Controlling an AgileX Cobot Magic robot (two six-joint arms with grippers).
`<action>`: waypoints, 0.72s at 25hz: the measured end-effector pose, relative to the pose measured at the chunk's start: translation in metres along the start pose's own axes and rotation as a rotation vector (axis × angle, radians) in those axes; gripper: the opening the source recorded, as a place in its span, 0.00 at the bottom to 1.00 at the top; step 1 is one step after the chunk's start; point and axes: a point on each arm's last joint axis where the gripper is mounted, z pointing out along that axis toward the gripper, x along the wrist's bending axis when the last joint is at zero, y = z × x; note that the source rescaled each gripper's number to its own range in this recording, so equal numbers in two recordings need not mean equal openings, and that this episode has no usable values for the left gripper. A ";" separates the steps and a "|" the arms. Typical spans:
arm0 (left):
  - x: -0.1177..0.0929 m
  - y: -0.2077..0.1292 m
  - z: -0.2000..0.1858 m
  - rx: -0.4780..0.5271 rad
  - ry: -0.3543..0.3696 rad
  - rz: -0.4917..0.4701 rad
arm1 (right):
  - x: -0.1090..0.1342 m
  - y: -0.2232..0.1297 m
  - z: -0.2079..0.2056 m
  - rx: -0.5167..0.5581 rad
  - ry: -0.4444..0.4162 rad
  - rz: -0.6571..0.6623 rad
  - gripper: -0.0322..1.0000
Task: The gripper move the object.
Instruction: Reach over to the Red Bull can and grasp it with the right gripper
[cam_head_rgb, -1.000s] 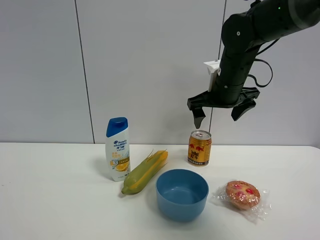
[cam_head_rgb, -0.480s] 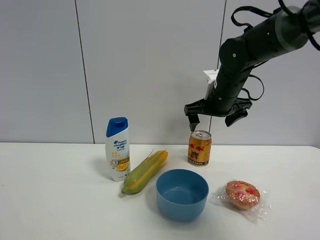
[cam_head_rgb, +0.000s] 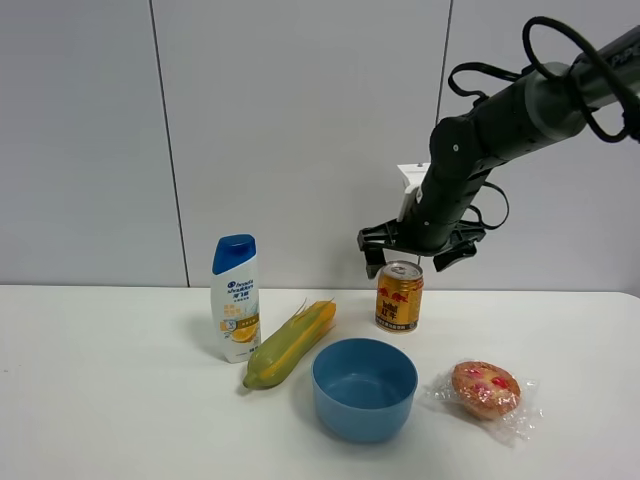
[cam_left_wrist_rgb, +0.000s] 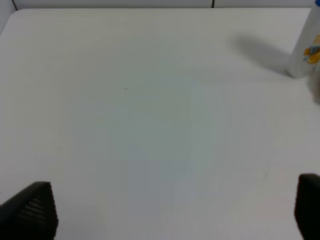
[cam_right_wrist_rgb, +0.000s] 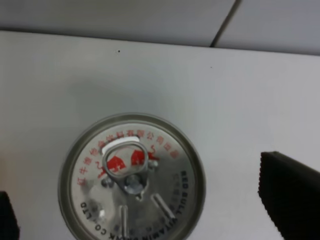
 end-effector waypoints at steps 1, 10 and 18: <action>0.000 0.000 0.000 0.000 0.000 0.000 | 0.000 0.000 0.002 -0.003 0.002 -0.005 1.00; 0.000 0.000 0.000 0.000 0.000 0.000 | 0.003 -0.004 0.021 -0.045 0.028 -0.012 1.00; 0.000 0.000 0.000 0.000 0.000 0.000 | 0.003 -0.018 0.040 0.005 0.020 -0.017 1.00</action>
